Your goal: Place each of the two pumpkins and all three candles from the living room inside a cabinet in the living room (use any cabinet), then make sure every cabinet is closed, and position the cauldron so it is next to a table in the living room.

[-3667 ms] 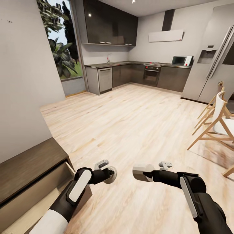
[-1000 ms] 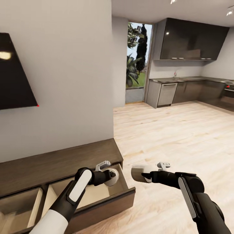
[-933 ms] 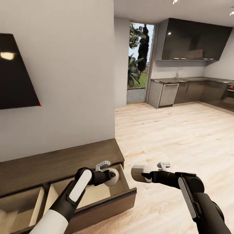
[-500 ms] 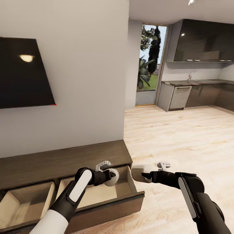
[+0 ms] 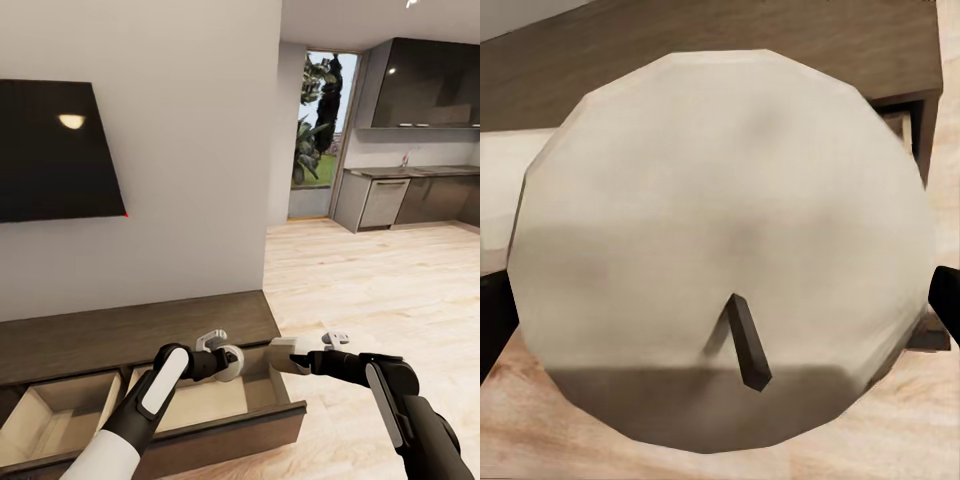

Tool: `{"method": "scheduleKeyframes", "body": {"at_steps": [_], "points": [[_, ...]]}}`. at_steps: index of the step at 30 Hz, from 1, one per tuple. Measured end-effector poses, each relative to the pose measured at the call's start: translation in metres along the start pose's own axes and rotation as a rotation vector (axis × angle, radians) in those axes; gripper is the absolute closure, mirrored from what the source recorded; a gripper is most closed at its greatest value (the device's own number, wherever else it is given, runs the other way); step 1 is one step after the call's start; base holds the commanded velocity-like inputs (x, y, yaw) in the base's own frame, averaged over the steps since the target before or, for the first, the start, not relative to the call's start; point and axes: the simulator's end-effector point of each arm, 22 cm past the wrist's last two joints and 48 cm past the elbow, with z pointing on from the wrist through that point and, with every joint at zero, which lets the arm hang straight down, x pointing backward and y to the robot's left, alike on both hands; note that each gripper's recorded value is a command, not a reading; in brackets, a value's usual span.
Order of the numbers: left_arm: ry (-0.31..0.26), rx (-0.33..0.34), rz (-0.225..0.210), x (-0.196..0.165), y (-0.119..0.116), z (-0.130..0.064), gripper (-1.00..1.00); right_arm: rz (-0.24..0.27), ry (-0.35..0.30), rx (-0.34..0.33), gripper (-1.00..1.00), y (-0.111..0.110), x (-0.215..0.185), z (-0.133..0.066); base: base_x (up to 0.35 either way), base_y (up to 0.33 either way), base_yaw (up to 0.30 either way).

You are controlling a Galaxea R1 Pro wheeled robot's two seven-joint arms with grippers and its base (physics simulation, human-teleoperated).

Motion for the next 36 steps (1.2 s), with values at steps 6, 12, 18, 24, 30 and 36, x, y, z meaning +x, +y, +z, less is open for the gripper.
{"method": "scheduleKeyframes", "body": {"at_steps": [6,12,18,24,30,36], "points": [[-0.002,0.000,0.001,-0.0008,-0.0004,-0.0008,1.00,0.001,-0.001,-0.003,1.00,0.0006,-0.0004,-0.0008,0.006,0.000,0.134],[-0.002,0.001,0.001,-0.0005,-0.0007,-0.0009,1.00,0.002,-0.001,-0.005,1.00,0.0008,-0.0004,-0.0011,0.026,0.027,0.011],[-0.002,0.000,0.001,-0.0006,0.0002,-0.0009,1.00,0.001,-0.001,-0.005,1.00,0.0007,-0.0004,-0.0010,0.033,0.012,0.013],[-0.002,-0.001,0.001,-0.0007,0.0001,-0.0010,1.00,0.001,-0.002,-0.005,1.00,0.0009,-0.0008,-0.0013,0.056,0.001,0.080],[-0.002,-0.001,0.001,-0.0005,0.0002,-0.0009,1.00,0.000,-0.003,-0.005,1.00,0.0011,-0.0013,-0.0015,0.009,0.000,0.107],[-0.002,0.000,0.001,-0.0007,0.0001,-0.0011,1.00,0.001,-0.003,-0.007,1.00,0.0015,-0.0010,-0.0014,0.057,0.030,0.031]]}}
